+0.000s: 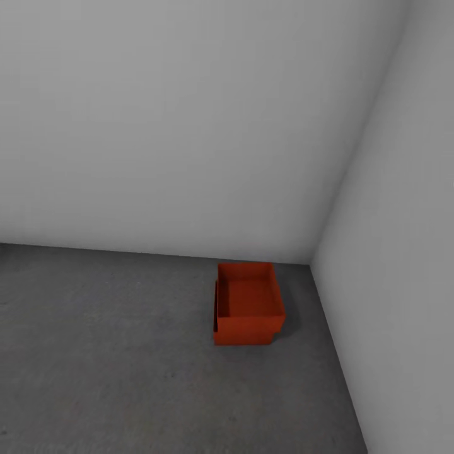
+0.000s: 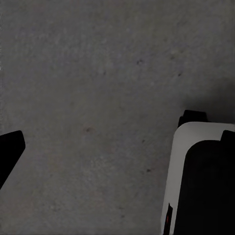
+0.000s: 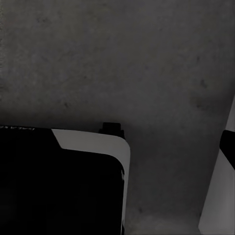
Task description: Move the two storage containers from the living room to the garage. In the garage, place one container on the floor and stack the other container on top of it (either order is fine).
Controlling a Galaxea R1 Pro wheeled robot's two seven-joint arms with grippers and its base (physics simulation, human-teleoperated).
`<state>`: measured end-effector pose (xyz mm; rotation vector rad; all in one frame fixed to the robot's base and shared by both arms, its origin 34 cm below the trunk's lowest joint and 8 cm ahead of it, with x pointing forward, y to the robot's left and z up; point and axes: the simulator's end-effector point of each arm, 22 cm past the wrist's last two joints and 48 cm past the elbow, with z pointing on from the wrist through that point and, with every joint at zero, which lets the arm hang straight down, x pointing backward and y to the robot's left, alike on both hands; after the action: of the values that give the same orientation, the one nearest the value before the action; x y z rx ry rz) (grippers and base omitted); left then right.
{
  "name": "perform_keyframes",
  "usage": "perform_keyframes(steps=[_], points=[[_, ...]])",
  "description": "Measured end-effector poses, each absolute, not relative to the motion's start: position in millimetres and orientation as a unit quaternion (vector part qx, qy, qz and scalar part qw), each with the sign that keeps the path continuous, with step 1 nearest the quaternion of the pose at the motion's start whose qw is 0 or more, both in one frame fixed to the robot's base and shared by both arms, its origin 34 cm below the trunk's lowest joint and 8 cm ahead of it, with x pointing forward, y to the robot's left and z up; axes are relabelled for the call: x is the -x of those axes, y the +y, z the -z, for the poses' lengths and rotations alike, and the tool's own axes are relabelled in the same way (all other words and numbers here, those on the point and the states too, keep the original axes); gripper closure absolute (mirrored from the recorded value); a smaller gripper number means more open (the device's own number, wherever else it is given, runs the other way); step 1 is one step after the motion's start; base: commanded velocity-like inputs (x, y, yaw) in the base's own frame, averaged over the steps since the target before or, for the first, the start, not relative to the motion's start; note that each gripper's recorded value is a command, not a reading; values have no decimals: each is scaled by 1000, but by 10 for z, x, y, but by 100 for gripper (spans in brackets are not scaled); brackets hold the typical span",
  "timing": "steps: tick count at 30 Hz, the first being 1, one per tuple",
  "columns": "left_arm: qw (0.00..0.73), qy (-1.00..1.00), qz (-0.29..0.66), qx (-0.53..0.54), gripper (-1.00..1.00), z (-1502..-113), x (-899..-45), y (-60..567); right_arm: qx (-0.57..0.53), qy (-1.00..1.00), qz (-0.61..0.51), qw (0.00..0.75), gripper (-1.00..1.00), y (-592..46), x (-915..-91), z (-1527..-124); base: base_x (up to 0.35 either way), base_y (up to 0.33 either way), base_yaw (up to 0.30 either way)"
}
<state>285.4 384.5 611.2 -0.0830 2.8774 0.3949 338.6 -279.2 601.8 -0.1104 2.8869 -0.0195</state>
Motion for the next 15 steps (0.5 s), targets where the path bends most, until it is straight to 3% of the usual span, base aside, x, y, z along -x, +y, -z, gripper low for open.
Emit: perform_keyframes(steps=[15], points=[[118, 984, -127, 29, -100, -6140, -2801, 3685, 38, 991, 7, 126, -100, -2792, -3352, -6070, 0, 0, 0]])
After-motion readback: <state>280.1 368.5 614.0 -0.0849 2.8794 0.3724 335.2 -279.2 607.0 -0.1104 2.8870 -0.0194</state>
